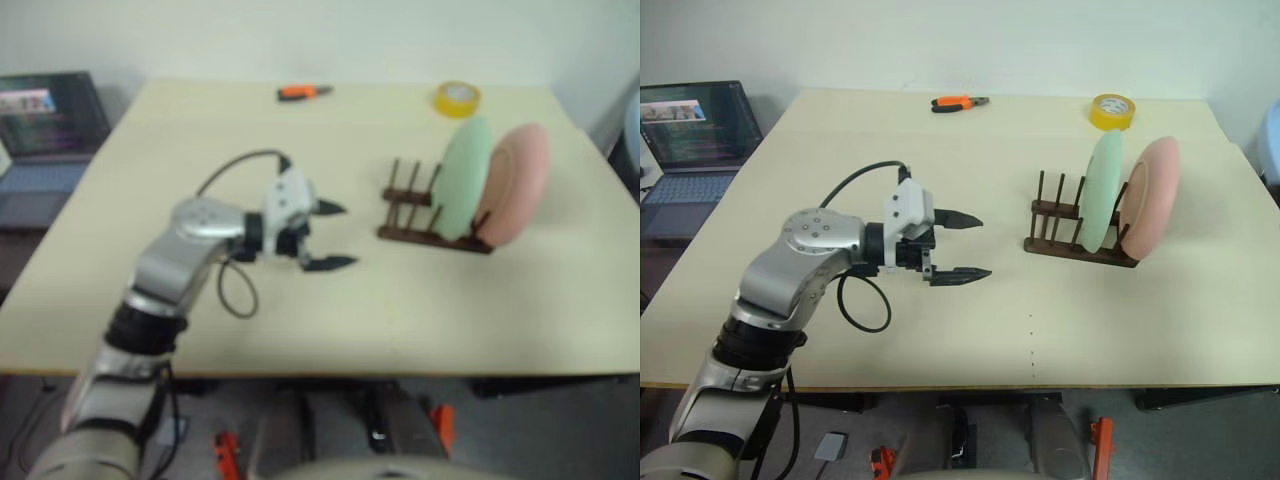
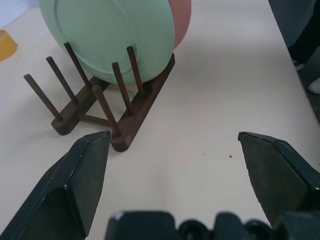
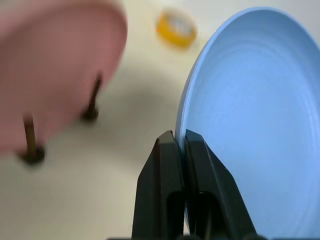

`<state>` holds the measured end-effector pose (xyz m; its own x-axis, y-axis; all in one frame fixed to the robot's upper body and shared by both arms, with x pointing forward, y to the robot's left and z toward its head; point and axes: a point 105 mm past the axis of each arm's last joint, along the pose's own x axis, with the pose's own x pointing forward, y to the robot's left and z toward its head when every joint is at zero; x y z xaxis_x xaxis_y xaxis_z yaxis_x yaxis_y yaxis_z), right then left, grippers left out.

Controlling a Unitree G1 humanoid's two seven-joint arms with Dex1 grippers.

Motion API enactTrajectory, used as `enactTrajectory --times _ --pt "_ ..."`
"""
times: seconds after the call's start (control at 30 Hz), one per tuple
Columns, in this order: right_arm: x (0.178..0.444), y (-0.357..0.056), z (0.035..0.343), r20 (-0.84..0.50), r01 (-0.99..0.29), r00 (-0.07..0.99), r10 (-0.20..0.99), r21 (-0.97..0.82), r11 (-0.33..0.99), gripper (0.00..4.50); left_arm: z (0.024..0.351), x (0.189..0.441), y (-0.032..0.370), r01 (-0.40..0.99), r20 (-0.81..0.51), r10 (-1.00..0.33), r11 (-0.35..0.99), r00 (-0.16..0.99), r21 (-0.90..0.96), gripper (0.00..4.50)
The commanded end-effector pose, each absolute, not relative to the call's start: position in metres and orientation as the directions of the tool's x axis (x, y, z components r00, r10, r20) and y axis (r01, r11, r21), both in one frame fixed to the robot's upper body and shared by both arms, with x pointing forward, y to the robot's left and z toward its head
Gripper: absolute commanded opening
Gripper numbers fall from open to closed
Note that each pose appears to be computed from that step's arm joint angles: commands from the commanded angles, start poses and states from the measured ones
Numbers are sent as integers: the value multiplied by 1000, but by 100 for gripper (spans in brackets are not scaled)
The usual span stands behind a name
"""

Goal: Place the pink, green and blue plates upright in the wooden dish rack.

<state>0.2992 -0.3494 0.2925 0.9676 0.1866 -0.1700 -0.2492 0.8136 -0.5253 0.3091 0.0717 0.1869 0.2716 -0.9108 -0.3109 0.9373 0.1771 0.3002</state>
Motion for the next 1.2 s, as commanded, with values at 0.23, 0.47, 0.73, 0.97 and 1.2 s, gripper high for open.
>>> enactTrajectory --times 0.23,0.47,0.73,0.97,1.2 --pt "288 -254 380 185 -398 827 531 -477 784 1 205 312 77 916 -265 -918 193 295 352 450" --pt "281 -183 407 348 -599 609 713 -387 701 1 204 310 77 915 -253 -918 207 304 347 450" --pt "288 -137 408 446 -758 481 755 -221 613 1 204 309 84 906 -244 -909 245 338 345 450" --pt "302 -125 371 444 -810 527 725 6 586 1 201 305 88 904 -244 -902 265 355 336 450" --pt "308 -127 347 424 -792 586 691 120 599 1 200 304 87 906 -244 -903 266 354 330 450"
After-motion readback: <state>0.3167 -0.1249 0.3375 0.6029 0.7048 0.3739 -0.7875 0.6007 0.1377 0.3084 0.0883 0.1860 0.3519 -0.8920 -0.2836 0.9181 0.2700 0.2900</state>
